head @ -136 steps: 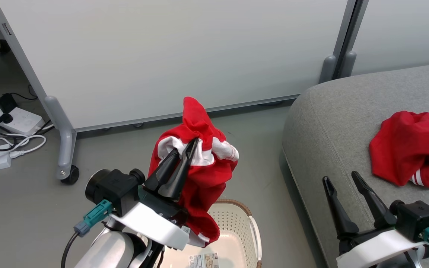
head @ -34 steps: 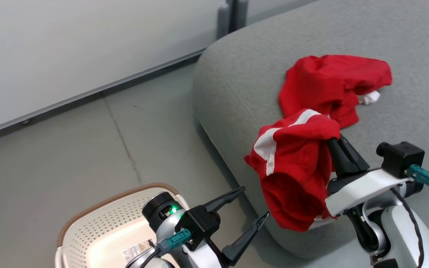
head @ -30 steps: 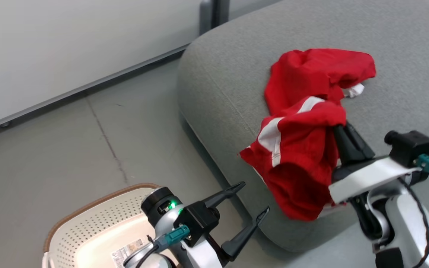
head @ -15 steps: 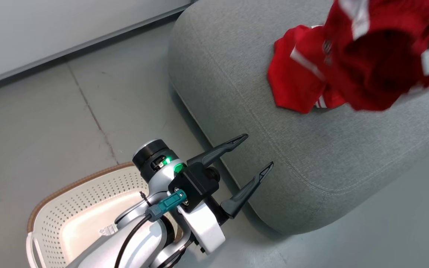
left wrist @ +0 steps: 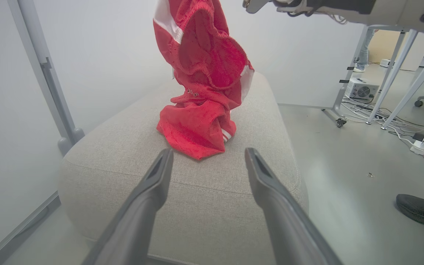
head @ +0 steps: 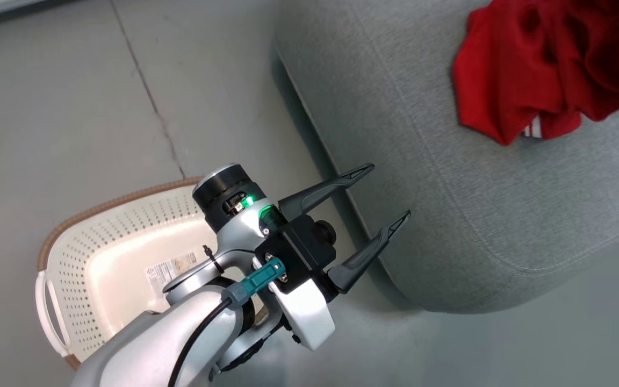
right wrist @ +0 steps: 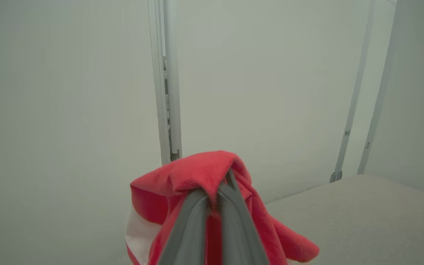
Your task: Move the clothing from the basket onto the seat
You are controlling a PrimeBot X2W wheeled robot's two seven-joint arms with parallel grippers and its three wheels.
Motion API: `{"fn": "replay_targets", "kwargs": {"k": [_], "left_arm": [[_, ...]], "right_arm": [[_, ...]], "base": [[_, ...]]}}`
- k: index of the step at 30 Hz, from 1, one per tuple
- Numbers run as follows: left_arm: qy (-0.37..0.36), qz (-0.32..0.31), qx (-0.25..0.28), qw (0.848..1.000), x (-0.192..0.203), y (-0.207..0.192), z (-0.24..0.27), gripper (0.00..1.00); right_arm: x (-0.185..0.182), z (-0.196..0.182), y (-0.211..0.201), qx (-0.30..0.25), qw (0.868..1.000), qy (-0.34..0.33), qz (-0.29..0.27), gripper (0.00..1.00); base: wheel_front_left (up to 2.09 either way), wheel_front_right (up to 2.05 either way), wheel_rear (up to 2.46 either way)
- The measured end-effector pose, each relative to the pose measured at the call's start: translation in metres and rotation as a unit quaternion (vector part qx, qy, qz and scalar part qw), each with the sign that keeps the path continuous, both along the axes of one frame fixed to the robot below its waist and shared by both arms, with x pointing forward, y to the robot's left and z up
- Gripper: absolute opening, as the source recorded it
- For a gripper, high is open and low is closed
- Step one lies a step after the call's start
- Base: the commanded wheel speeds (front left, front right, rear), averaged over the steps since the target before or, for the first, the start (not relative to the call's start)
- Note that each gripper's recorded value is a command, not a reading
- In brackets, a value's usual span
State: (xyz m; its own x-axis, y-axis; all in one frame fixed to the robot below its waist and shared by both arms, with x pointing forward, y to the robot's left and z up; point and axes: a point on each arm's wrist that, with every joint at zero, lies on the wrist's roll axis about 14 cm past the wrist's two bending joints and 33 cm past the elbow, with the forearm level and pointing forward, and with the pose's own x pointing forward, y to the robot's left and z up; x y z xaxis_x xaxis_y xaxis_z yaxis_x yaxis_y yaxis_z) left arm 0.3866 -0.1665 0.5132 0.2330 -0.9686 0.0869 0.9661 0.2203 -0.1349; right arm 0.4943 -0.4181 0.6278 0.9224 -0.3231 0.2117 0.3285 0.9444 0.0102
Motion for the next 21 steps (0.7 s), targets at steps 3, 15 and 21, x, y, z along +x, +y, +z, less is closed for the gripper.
{"fn": "replay_targets", "kwargs": {"k": [3, 15, 21], "left_arm": [[0.009, 0.007, 0.006, 1.0, 0.011, 0.004, -0.015, 1.0], [0.045, 0.022, 0.029, 0.998, 0.034, 0.016, -0.063, 1.0], [0.034, 0.021, 0.026, 0.999, 0.029, 0.014, -0.053, 1.0]], "right_arm": [[0.01, -0.045, -0.004, 0.033, 0.999, 0.037, -0.012, 0.0], [0.013, -0.166, -0.002, 0.117, 0.983, 0.133, -0.045, 0.0], [-0.001, -0.15, -0.013, 0.093, 0.986, 0.125, -0.061, 1.0]], "base": [[0.0, 0.0, 0.0], [0.0, 0.0, 0.0], [0.0, 0.0, 0.0]]}}
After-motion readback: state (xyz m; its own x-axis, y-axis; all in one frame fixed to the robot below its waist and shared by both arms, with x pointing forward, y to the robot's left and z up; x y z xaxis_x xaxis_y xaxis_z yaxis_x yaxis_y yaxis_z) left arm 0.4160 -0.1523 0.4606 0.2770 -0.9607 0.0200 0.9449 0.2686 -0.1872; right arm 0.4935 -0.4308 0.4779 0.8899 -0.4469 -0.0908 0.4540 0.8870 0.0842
